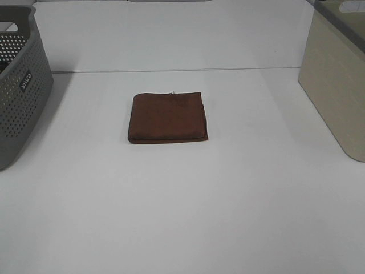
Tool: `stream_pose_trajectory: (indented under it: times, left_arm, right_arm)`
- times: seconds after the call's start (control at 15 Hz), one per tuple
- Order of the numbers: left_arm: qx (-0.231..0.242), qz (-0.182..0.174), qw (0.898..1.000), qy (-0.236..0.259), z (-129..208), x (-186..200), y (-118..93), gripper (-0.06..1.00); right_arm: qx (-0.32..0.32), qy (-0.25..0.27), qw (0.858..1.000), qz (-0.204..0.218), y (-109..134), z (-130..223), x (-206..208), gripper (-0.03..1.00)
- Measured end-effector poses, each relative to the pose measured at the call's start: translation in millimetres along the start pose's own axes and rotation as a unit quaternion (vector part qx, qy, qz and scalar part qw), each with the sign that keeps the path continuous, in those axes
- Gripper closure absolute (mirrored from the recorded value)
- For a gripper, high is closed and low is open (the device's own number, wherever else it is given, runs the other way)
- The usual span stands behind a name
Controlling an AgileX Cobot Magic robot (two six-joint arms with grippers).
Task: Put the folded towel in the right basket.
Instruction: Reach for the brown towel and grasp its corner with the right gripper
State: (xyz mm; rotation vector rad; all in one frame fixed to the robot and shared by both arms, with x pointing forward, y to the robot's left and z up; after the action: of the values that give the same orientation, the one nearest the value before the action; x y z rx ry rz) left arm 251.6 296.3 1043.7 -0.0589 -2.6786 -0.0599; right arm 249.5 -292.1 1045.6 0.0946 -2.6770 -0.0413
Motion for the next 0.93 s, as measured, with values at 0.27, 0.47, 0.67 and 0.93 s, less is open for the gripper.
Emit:
stream_pose_trajectory:
  times: [0.27, 0.47, 0.67, 0.93]
  left_arm:
    - [0.000, 0.000, 1.000, 0.000, 0.0, 0.0, 0.0, -0.03]
    - [0.000, 0.000, 1.000, 0.000, 0.0, 0.0, 0.0, -0.03]
    - [0.000, 0.000, 1.000, 0.000, 0.0, 0.0, 0.0, -0.03]
    - [0.000, 0.000, 1.000, 0.000, 0.0, 0.0, 0.0, -0.03]
  right_arm:
    - [0.000, 0.000, 1.000, 0.000, 0.0, 0.0, 0.0, 0.42]
    - [0.000, 0.000, 1.000, 0.000, 0.0, 0.0, 0.0, 0.42]
    - [0.000, 0.000, 1.000, 0.000, 0.0, 0.0, 0.0, 0.42]
    - [0.000, 0.000, 1.000, 0.000, 0.0, 0.0, 0.0, 0.42]
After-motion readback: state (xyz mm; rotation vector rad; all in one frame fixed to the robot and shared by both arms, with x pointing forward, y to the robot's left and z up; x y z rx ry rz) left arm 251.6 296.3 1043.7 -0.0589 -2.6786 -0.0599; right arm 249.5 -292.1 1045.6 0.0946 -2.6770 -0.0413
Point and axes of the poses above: a point on each arm's last joint axis where the gripper is mounted, x pointing back along that axis away from the gripper, y along the wrist's bending axis when the last joint is at zero, z = x × y, the point moved 2 cm from there along -x, pointing out along that axis toward the gripper, and after that the axes turned 3 degrees about -x, right-handed, at the moved point
